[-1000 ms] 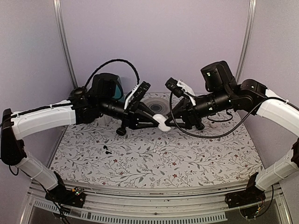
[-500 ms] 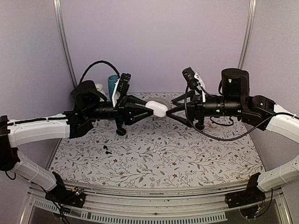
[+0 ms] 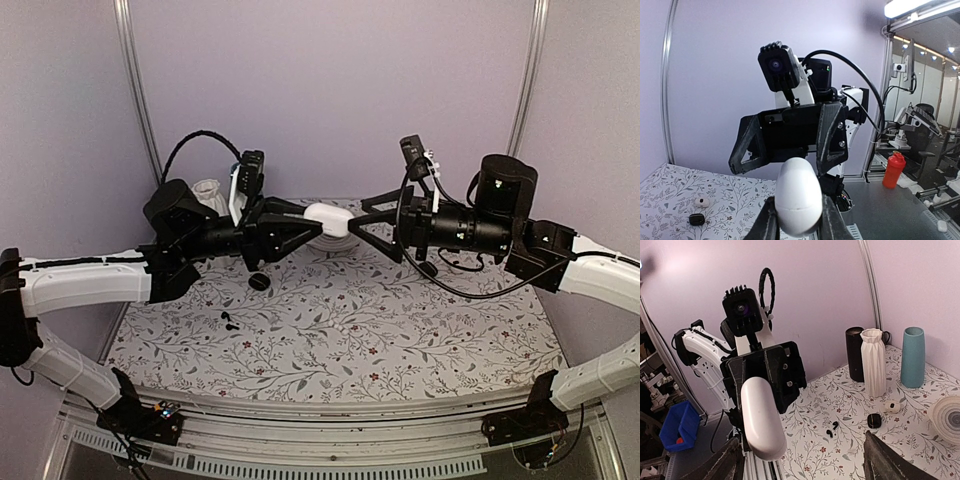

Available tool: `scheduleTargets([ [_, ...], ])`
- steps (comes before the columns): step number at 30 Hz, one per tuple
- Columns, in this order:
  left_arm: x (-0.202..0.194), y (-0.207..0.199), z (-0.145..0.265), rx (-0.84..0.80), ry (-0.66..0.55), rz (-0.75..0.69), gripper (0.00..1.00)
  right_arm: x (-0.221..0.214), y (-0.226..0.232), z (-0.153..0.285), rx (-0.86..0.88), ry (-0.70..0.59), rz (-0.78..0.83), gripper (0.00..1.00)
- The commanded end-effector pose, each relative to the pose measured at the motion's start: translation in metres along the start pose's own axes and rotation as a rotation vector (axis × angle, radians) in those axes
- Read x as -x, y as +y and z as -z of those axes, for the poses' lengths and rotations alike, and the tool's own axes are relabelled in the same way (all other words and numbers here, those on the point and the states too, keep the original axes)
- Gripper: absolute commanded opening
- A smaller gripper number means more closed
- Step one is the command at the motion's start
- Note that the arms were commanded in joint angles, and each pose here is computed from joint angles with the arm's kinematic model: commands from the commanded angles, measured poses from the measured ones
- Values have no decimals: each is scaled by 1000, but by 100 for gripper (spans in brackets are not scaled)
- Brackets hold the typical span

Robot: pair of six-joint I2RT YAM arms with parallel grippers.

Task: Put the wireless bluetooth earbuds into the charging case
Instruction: Open the charging case.

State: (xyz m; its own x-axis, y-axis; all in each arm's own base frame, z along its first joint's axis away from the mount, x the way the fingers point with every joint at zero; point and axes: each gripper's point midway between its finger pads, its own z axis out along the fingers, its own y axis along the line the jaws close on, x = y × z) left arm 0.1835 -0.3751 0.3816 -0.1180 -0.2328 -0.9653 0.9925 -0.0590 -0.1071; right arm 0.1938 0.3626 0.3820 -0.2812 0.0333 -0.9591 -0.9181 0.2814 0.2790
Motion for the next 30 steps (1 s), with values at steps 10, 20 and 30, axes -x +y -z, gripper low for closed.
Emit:
scheduleTargets([
  [10, 11, -17, 1, -54, -35, -40, 0, 9, -9, -4, -46, -39, -25, 83],
  [20, 4, -27, 0, -111, -10, -44, 0, 16, -25, 1, -130, -66, -39, 84],
  [30, -3, -28, -3, -118, 24, -43, 0, 22, -32, 8, -154, -86, -52, 84],
])
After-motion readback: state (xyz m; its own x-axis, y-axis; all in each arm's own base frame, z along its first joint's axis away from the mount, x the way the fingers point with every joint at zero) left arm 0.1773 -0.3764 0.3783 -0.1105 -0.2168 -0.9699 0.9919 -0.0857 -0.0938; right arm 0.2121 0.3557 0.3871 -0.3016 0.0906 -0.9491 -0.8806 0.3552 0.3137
